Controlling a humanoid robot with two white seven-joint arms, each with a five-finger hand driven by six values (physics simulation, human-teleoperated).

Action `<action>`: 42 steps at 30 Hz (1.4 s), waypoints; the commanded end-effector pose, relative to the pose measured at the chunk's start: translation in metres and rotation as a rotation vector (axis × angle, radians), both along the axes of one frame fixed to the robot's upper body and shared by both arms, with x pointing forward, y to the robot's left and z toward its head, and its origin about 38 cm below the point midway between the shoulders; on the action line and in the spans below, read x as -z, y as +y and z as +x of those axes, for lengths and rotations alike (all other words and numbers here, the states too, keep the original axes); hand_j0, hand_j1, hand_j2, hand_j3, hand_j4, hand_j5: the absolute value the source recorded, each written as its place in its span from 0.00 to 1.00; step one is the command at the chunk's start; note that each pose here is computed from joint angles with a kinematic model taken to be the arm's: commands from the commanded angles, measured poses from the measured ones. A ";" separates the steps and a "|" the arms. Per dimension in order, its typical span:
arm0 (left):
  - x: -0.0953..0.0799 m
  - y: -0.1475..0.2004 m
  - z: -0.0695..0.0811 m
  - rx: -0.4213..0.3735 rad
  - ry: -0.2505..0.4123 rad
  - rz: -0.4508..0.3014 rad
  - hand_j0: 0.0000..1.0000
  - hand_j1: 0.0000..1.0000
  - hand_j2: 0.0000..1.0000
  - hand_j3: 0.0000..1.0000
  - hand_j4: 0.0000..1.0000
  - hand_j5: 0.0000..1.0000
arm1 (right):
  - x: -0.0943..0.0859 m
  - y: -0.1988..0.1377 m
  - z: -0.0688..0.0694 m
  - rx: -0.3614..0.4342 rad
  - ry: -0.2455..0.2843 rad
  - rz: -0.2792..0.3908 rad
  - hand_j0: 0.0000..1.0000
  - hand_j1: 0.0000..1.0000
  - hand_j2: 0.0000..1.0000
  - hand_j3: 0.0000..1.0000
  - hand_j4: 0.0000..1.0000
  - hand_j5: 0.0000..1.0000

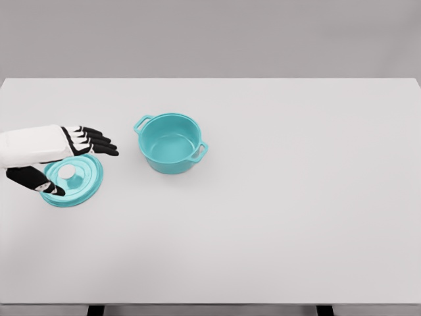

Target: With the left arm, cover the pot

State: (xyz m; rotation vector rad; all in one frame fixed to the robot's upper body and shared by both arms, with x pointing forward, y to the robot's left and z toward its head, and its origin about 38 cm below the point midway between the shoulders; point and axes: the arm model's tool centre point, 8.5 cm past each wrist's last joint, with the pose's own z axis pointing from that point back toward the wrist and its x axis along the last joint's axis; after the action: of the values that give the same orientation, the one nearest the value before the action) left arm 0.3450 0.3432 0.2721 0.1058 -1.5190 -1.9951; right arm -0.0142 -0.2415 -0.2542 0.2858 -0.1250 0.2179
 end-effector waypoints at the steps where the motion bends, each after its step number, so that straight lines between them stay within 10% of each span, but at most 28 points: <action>1: 0.002 0.000 -0.001 -0.001 0.010 -0.001 1.00 1.00 1.00 1.00 1.00 1.00 | 0.000 0.000 0.000 -0.006 0.000 0.002 1.00 1.00 1.00 1.00 1.00 1.00; 7: 0.011 0.025 0.017 -0.084 -0.037 0.133 1.00 1.00 1.00 1.00 1.00 1.00 | 0.000 0.000 0.000 0.000 0.000 0.003 1.00 1.00 1.00 1.00 1.00 1.00; 17: 0.038 0.061 0.057 -0.245 0.035 0.090 1.00 1.00 1.00 1.00 1.00 1.00 | 0.000 0.000 0.000 0.000 -0.002 0.003 1.00 1.00 1.00 1.00 1.00 1.00; 42: 0.091 0.053 0.074 -0.258 0.135 0.159 1.00 1.00 1.00 1.00 1.00 1.00 | 0.000 0.000 0.000 0.000 0.000 0.003 1.00 1.00 1.00 1.00 1.00 1.00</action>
State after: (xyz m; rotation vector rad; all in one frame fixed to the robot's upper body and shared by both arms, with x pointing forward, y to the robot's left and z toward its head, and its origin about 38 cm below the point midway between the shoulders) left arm 0.4190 0.3946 0.1821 0.2173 -1.2003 -1.8805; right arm -0.0143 -0.2413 -0.2541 0.2877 -0.1249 0.2171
